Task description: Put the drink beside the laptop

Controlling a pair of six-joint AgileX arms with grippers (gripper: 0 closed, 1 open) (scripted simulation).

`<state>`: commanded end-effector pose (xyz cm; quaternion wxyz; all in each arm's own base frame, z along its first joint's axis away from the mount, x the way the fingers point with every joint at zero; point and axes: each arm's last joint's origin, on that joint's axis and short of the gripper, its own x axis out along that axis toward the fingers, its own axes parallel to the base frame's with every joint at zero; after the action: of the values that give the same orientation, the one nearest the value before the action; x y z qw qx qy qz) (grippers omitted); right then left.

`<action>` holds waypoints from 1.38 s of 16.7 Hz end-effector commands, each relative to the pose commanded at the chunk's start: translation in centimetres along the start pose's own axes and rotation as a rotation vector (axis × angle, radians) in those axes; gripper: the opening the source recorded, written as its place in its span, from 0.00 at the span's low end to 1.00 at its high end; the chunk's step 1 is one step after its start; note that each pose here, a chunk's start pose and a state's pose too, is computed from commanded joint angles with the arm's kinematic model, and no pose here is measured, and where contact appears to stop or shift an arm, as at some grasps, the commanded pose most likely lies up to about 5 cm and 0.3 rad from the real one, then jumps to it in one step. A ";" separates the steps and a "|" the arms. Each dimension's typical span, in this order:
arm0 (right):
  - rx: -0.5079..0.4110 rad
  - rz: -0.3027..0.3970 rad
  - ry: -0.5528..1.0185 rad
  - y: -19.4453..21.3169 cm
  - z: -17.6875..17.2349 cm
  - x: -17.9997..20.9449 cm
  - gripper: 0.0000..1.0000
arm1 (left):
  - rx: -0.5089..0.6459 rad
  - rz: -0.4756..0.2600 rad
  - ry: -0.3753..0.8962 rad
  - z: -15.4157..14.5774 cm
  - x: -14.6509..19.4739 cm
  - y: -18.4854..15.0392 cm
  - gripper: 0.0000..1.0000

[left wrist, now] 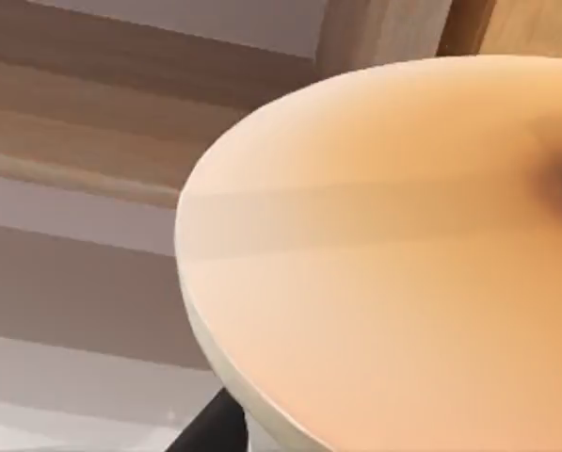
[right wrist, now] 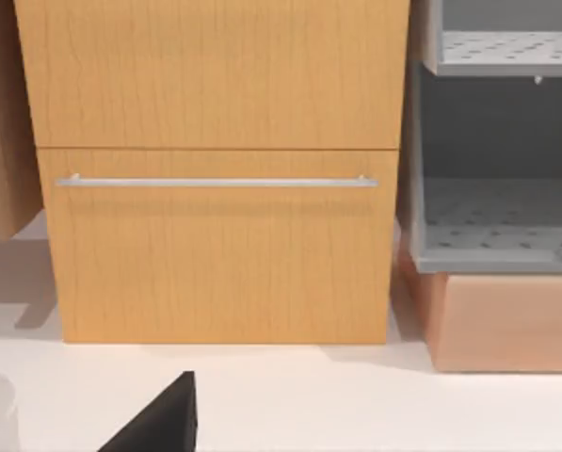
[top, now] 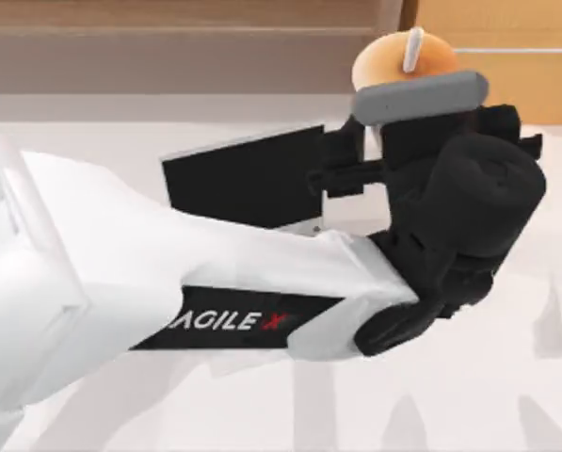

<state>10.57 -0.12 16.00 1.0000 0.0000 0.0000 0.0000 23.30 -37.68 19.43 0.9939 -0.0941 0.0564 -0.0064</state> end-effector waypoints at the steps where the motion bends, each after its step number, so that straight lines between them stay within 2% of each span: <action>1: 0.000 0.000 0.000 0.0 0.0 0.0 1.00 | 0.050 -0.003 0.026 -1.5 -1.3 -0.4 0.00; 5: 0.000 0.000 0.000 0.0 0.0 0.0 1.00 | 0.178 0.001 0.072 -5.4 -4.3 -1.0 0.00; 11: 0.000 0.000 0.000 0.0 0.0 0.0 1.00 | 0.178 0.002 0.071 -5.3 -4.3 -1.1 0.00; 20: 0.000 0.000 0.000 0.0 0.0 0.0 1.00 | -0.071 -0.015 -0.034 -1.0 -4.5 -3.0 0.00; 23: 0.000 0.000 0.000 0.0 0.0 0.0 1.00 | -0.092 -0.015 -0.041 -1.1 -4.4 -3.0 0.00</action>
<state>10.57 -0.12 16.00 1.0000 0.0000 0.0000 0.0000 18.76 -40.75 19.40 0.9894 -0.1402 0.0353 -0.0094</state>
